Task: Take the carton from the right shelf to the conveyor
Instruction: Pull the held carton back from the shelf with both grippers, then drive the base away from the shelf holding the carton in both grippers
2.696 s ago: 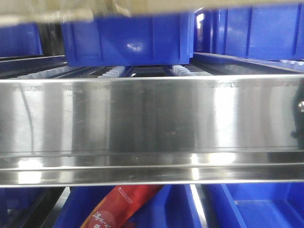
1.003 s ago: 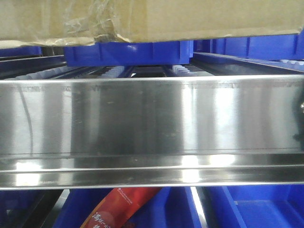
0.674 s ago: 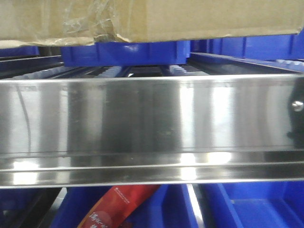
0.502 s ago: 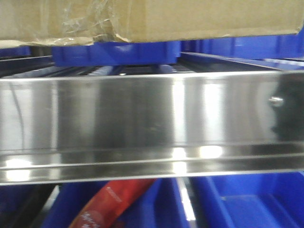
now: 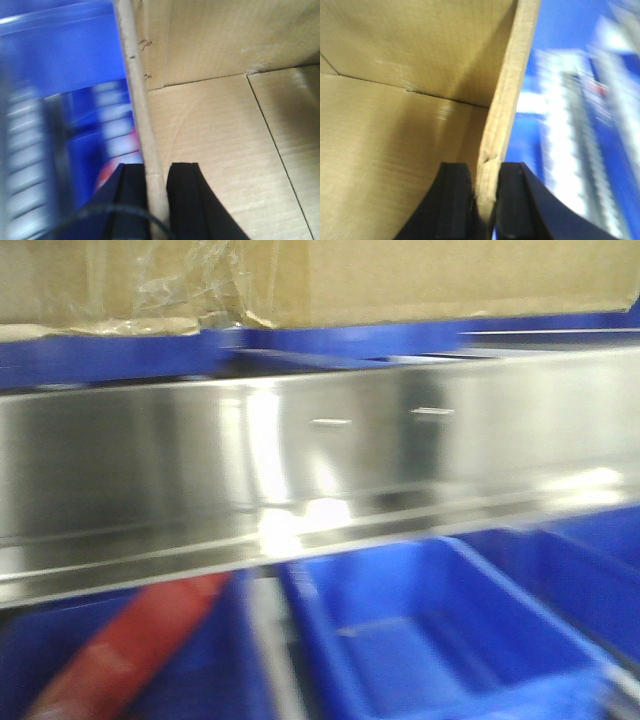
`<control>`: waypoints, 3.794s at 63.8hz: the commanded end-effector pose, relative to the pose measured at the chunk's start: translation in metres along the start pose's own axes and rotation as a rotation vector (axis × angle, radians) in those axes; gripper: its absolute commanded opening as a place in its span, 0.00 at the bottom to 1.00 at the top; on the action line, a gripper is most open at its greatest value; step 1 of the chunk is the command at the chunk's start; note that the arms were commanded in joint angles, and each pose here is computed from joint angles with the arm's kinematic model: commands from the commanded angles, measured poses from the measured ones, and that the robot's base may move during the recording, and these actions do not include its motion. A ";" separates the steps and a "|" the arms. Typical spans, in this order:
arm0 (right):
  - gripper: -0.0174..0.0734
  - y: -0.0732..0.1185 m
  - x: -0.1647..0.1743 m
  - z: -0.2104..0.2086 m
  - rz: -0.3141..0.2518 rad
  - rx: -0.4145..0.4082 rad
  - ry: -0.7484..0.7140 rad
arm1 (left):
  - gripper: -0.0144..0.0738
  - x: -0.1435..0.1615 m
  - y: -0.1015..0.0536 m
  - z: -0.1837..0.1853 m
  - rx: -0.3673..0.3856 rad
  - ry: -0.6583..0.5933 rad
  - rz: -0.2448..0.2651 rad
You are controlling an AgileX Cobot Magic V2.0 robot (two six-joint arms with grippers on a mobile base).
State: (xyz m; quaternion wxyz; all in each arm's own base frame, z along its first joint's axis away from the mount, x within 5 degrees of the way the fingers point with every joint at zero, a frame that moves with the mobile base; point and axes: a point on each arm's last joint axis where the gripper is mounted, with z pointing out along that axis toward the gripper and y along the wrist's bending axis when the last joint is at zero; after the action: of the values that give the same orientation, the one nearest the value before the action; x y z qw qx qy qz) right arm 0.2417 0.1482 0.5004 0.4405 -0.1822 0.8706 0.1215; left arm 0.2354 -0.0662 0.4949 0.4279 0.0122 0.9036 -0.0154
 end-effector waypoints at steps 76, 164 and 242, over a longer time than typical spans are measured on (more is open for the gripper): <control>0.12 0.003 -0.006 -0.008 -0.011 -0.033 -0.083 | 0.14 -0.003 -0.008 -0.007 0.080 -0.047 -0.009; 0.12 0.003 -0.006 -0.008 -0.011 -0.033 -0.083 | 0.14 -0.003 -0.006 -0.007 0.066 -0.052 -0.004; 0.12 0.004 -0.007 -0.008 -0.010 -0.034 -0.084 | 0.14 -0.004 -0.004 -0.007 0.044 -0.059 0.004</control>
State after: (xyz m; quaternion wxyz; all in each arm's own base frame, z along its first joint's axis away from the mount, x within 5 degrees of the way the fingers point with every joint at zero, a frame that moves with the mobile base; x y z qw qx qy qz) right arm 0.2407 0.1475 0.5021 0.4455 -0.1817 0.8679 0.1234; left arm 0.2357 -0.0657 0.4955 0.4316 0.0127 0.9019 -0.0097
